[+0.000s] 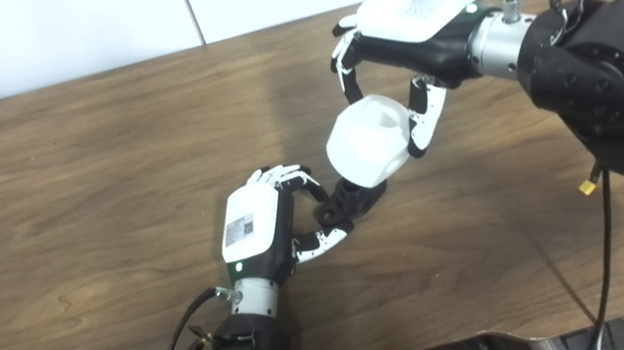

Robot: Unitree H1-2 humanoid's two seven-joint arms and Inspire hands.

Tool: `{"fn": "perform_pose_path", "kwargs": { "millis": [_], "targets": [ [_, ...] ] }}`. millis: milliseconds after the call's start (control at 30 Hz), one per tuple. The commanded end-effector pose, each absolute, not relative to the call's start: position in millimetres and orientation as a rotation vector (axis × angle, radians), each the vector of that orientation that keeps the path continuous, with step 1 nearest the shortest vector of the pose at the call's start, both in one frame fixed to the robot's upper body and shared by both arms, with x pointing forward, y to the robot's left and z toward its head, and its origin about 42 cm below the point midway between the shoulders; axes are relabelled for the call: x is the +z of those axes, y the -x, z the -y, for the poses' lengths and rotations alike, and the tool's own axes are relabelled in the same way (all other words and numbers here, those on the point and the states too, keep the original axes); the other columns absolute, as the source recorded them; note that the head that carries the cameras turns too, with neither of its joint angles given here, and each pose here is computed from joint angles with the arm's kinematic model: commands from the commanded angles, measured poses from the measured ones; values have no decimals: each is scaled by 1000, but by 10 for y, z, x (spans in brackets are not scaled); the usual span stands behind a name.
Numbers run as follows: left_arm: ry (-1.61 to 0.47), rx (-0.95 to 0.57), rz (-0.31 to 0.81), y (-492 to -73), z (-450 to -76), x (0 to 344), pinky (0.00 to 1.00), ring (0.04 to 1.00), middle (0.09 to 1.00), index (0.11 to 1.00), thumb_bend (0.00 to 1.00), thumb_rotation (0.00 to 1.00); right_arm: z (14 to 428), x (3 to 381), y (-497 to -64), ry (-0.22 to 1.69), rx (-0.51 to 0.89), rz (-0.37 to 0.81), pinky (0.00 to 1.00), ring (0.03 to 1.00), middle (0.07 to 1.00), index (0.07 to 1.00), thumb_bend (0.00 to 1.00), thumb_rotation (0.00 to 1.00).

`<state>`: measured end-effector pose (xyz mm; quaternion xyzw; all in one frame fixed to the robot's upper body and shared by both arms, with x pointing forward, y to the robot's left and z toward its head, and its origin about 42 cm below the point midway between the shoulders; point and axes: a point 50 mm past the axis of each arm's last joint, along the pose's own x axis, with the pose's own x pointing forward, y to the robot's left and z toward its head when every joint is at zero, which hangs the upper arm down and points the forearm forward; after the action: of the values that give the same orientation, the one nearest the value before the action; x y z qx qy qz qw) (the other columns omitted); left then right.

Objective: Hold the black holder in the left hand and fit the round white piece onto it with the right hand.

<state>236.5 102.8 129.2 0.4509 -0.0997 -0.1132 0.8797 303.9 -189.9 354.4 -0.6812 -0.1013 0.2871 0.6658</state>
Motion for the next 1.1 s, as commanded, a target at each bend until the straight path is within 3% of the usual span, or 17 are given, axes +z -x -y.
{"fn": "perform_pose_path", "kwargs": {
  "millis": [0, 800, 1067],
  "targets": [
    [-929, -220, 243, -2387, -913, 1366, 891, 816, 756, 484, 518, 55, 1897, 3587, -3002, 1546, 693, 175, 868, 932, 806, 482, 523, 131],
    [-930, -218, 239, -2408, -900, 1356, 888, 811, 753, 484, 519, 55, 1783, 3578, -3073, 1516, 673, 174, 888, 957, 828, 480, 524, 133],
    [-929, -219, 240, -2406, -897, 1356, 880, 807, 750, 484, 519, 56, 1605, 3579, -3042, 1581, 682, 216, 815, 915, 755, 480, 524, 136]
  ]
}}
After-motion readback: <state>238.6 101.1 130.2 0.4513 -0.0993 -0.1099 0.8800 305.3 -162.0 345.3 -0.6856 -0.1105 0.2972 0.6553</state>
